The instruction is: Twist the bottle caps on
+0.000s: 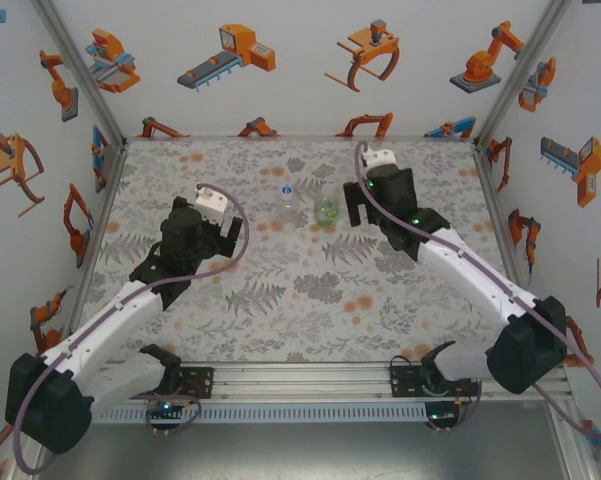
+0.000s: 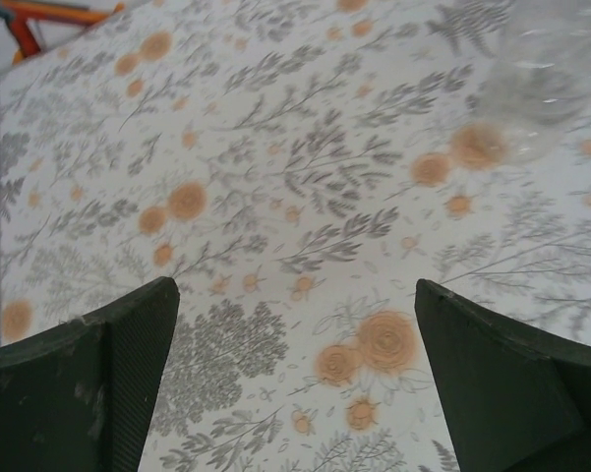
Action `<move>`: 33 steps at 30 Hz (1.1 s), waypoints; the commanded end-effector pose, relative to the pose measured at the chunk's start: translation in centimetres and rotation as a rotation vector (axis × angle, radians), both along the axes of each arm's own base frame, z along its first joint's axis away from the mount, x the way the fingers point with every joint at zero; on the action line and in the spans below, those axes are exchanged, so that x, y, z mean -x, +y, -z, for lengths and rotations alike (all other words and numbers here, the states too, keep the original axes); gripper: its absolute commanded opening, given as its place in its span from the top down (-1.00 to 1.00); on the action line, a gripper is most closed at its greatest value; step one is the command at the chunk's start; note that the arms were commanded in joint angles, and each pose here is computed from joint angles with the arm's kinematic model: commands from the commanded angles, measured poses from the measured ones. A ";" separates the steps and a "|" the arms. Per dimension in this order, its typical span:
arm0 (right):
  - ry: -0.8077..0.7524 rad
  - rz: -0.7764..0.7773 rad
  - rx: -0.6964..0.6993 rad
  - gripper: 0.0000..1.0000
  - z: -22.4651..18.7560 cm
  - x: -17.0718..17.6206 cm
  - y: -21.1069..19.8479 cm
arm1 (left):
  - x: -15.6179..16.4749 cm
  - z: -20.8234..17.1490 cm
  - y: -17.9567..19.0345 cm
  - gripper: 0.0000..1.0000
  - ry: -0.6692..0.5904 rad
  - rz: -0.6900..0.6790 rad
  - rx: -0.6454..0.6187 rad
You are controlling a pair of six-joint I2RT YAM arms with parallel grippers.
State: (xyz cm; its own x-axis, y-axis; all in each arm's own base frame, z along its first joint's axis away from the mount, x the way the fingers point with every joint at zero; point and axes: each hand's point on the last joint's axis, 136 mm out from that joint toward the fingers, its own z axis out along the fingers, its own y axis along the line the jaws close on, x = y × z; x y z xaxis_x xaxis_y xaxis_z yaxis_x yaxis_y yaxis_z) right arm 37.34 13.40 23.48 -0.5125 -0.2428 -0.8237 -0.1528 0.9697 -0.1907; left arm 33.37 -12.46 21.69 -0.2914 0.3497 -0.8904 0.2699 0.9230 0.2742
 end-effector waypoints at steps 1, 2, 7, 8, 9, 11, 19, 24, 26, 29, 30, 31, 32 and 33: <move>-0.014 0.108 0.052 -0.99 1.7 0.4 -5.1 | -1.5 0.4 2.3 -0.95 -0.040 -0.105 -0.003; -0.019 0.134 0.045 -0.99 2.4 0.4 -6.3 | -1.9 0.8 3.0 -0.94 -0.040 -0.130 -0.013; -0.058 0.221 0.038 -0.98 6.5 0.3 -11.3 | -3.2 3.2 5.6 -0.94 -0.026 -0.220 -0.040; -0.064 0.233 0.036 -0.99 7.3 0.2 -12.1 | -3.4 3.6 6.0 -0.95 -0.029 -0.228 -0.035; -0.071 0.240 0.034 -0.99 8.0 0.2 -12.8 | -3.5 3.9 6.4 -0.94 -0.036 -0.231 -0.027; -0.097 0.261 0.025 -0.99 9.4 -0.1 -14.1 | -3.7 4.4 6.8 -0.95 -0.065 -0.214 -0.006; -0.222 0.240 -0.072 -0.99 12.3 -1.4 -14.5 | -4.7 5.6 8.8 -0.94 -0.150 -0.188 0.133; -0.224 0.229 -0.127 -0.99 13.5 -1.3 -15.0 | -5.4 5.3 8.7 -0.94 -0.181 -0.131 0.186; -0.250 0.204 -0.156 -0.99 14.3 -1.3 -14.9 | -5.6 5.1 8.7 -0.94 -0.189 -0.110 0.206; -0.252 0.204 -0.159 -0.99 14.3 -1.3 -15.0 | -6.3 5.2 9.1 -0.94 -0.178 -0.113 0.229; -0.250 0.217 -0.159 -0.98 14.2 -1.4 -15.2 | -6.6 5.3 9.3 -0.94 -0.160 -0.124 0.233; -0.242 0.244 -0.156 -0.97 14.4 -1.3 -15.6 | -6.9 5.5 9.7 -0.94 -0.117 -0.158 0.233; -0.248 0.266 -0.154 -0.96 14.3 -1.4 -15.9 | -7.1 6.0 10.2 -0.94 -0.050 -0.196 0.235; -0.244 0.274 -0.154 -0.95 14.4 -1.3 -16.0 | -7.2 6.3 10.4 -0.94 -0.005 -0.220 0.235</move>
State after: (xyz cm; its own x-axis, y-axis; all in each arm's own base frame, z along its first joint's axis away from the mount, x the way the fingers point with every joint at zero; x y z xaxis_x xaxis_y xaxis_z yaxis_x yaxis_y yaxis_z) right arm 37.77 -2.23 7.11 -0.4042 -0.0229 -0.9144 0.1121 0.9909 -0.0744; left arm 39.74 -2.34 14.44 -0.2753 0.1247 -0.9532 0.0819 0.9910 0.1060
